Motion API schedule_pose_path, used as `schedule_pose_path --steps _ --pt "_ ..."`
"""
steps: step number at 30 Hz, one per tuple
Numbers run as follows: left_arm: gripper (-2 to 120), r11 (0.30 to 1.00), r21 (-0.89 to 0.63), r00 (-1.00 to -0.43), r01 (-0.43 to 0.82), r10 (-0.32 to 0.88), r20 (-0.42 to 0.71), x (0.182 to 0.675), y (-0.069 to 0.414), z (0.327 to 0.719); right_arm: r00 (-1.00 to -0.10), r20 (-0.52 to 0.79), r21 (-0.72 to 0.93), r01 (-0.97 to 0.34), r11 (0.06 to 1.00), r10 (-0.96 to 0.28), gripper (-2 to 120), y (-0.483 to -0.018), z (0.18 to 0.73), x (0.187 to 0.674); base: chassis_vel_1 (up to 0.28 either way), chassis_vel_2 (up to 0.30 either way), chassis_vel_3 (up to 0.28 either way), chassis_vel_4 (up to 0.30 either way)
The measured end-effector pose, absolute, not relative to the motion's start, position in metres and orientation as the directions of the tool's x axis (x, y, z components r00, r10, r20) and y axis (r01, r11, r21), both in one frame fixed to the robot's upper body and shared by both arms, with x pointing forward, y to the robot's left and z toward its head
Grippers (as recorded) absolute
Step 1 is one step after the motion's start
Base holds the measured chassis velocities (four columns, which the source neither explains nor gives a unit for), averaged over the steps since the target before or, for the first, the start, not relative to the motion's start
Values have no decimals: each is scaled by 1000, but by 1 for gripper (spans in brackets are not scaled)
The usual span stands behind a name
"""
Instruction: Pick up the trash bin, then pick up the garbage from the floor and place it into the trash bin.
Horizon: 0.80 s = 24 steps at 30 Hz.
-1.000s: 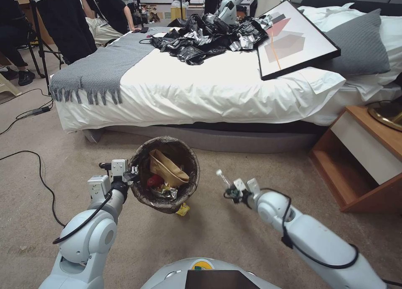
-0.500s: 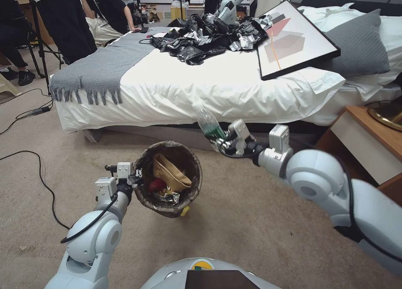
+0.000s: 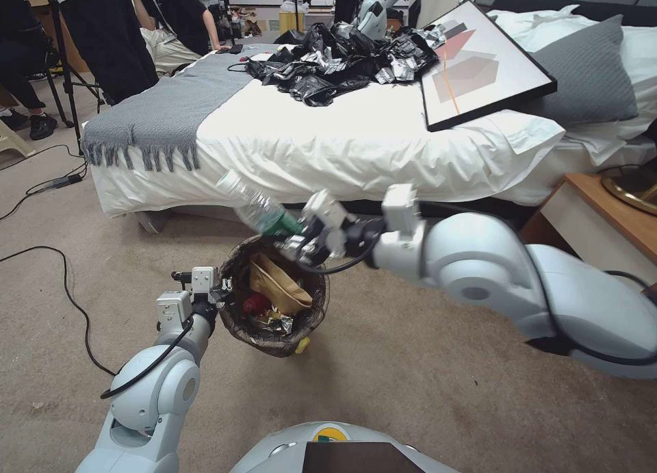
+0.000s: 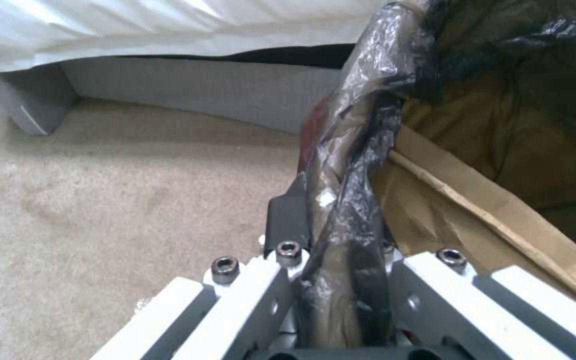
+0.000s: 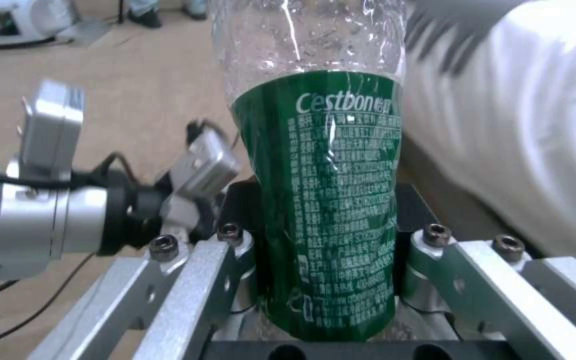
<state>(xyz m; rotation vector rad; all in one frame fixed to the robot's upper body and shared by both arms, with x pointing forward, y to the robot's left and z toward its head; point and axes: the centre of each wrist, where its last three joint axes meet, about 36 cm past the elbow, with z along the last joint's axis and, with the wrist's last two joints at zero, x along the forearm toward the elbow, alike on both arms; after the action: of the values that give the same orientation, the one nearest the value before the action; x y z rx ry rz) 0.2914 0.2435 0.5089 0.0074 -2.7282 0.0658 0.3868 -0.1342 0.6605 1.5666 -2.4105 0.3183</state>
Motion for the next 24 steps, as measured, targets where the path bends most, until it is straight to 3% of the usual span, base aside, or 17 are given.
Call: schedule_pose_path --steps 8,21,23,24 --pt "0 999 -46 -921 -27 -7 389 295 249 511 -385 419 25 -900 435 -822 27 -113 589 400 0 0 0 0" --pt "0 999 -48 -921 -27 -6 389 297 249 510 -412 477 83 -858 507 -776 27 -121 539 409 0 0 0 0" --pt "0 999 -46 -921 -28 -8 389 297 249 510 -414 478 87 -855 511 -775 39 -122 537 409 0 0 0 0" --pt "0 999 -46 -921 -28 -8 389 297 249 510 -414 478 87 -855 511 -775 39 -122 537 409 0 0 0 0"
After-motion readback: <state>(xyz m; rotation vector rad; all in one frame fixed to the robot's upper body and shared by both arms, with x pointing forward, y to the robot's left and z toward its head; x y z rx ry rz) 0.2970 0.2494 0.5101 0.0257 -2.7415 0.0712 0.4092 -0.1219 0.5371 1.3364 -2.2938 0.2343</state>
